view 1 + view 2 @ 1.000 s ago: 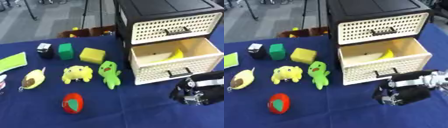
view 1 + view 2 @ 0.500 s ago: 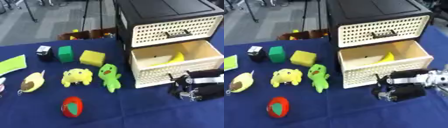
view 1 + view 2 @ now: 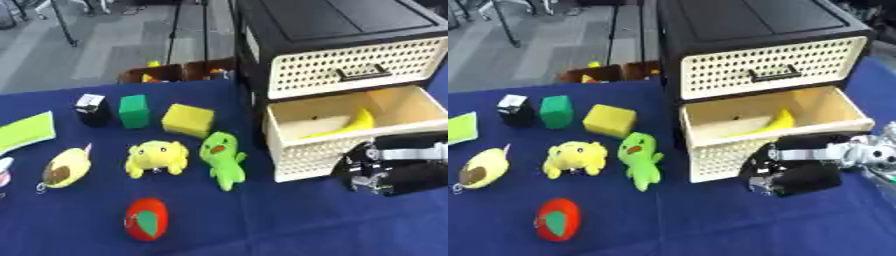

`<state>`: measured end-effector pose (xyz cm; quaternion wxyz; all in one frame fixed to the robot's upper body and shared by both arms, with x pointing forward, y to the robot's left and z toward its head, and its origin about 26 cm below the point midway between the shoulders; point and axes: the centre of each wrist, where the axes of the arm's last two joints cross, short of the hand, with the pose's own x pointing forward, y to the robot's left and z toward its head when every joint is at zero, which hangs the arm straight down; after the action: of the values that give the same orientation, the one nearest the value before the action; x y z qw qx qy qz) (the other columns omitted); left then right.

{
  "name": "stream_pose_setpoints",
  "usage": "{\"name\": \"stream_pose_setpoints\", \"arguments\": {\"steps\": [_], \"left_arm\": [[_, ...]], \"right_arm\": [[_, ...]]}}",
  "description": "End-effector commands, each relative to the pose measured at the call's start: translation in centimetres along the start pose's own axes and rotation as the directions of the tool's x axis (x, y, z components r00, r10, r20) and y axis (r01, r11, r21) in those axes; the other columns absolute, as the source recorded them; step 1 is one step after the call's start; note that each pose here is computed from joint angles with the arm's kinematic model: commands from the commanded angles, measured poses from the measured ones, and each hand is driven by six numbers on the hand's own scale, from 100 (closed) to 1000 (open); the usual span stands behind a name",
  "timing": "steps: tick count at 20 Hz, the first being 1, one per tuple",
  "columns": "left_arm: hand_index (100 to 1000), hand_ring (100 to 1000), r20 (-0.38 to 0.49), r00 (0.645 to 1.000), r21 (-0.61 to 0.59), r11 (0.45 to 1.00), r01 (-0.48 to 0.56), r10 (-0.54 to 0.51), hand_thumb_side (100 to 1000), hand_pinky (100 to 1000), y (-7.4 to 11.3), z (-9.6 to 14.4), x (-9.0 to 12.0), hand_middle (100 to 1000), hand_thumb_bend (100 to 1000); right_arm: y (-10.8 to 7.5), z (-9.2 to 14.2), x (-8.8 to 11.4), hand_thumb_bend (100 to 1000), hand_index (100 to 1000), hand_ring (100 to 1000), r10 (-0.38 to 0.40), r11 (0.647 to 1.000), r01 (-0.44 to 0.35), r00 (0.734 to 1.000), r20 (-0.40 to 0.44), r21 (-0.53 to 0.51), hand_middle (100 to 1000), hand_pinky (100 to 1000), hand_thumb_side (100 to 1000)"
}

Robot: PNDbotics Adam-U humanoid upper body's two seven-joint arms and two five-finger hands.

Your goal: Pick up objects from table and place into drawer.

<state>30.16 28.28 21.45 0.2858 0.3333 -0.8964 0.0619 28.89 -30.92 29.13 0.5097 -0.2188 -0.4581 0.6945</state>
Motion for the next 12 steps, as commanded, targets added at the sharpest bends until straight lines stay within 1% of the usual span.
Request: {"name": "stream_pose_setpoints", "arguments": {"steps": [1,6,12], "left_arm": [[809,643,0.022,1.0,0.005,1.0,-0.008,0.007,907,468,0.3,-0.5,0.4,638,199],[808,640,0.018,1.0,0.001,1.0,-0.015,0.015,906,465,0.2,-0.4,0.4,633,193],[807,636,0.011,1.0,-0.001,1.0,-0.024,0.024,904,465,0.1,-0.2,0.4,628,185]], "right_arm": [[-0.9,0.6,0.6,100,893,611,0.014,1.0,-0.015,0.999,-0.035,-0.018,781,381,1000],[-1.5,0.5,0.9,100,899,644,0.022,0.999,-0.025,0.997,-0.076,-0.042,798,392,1000],[-2.1,-0.2,-0.2,100,905,687,0.021,0.998,-0.029,0.991,-0.135,-0.058,824,411,1000]]}}
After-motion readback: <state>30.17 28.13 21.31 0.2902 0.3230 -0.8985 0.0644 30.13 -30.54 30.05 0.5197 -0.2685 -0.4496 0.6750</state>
